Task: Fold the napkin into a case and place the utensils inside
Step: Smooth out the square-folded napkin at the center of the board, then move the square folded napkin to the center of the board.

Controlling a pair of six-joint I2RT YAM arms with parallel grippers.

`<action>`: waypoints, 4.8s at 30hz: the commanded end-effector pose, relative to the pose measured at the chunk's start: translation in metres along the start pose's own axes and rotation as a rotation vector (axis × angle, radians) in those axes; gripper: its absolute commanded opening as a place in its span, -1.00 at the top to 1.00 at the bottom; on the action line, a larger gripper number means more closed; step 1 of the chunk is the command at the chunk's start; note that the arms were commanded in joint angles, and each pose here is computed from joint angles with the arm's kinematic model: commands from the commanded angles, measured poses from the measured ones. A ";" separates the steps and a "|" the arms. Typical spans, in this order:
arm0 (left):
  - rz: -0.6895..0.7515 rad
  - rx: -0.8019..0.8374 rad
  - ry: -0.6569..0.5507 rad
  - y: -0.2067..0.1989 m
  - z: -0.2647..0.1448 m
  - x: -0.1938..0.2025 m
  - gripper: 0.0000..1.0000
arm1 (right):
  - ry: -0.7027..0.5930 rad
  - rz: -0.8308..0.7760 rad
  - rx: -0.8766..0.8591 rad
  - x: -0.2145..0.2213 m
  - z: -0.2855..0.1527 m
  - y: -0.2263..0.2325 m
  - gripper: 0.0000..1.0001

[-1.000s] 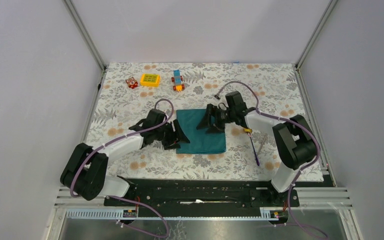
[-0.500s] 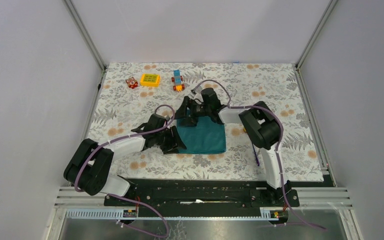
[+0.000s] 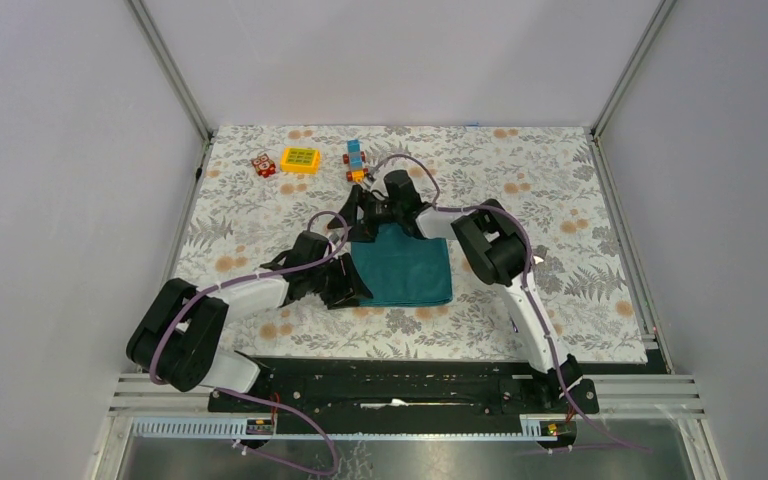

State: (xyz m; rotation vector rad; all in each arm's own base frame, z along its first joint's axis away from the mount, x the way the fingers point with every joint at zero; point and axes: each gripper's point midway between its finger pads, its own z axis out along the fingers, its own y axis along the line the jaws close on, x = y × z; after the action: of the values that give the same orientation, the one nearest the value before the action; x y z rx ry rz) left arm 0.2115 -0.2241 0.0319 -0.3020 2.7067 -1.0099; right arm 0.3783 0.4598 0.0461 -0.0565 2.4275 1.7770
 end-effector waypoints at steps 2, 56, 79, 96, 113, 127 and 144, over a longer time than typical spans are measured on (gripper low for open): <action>0.001 -0.076 0.018 0.029 0.009 0.010 -0.08 | -0.048 -0.046 0.108 -0.032 0.001 -0.034 -0.65; -0.049 0.032 -0.220 -0.018 0.052 -0.185 -0.52 | -0.221 0.003 0.393 -0.097 -0.235 -0.117 -0.94; 0.055 0.005 -0.191 -0.011 -0.051 -0.078 -0.57 | -0.172 -0.044 0.580 0.066 -0.263 -0.039 -0.99; 0.082 -0.112 -0.250 0.022 -0.028 -0.036 0.11 | -0.145 -0.067 0.529 0.108 -0.272 -0.037 -0.94; 0.067 -0.086 -0.161 0.022 0.000 -0.023 0.15 | -0.116 -0.077 0.523 0.104 -0.265 -0.045 -0.94; 0.063 -0.115 -0.114 0.016 0.004 0.016 0.55 | -0.136 -0.067 0.623 0.109 -0.277 -0.062 -0.82; 0.101 -0.069 -0.119 -0.027 -0.025 0.039 -0.17 | -0.135 -0.007 0.582 0.106 -0.283 -0.074 -0.33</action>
State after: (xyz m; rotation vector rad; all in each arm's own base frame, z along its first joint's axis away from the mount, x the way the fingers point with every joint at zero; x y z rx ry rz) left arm 0.1590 -0.2350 0.0348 -0.2559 2.6817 -0.8442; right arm 0.2594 0.1654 0.0451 0.1607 2.7352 0.8921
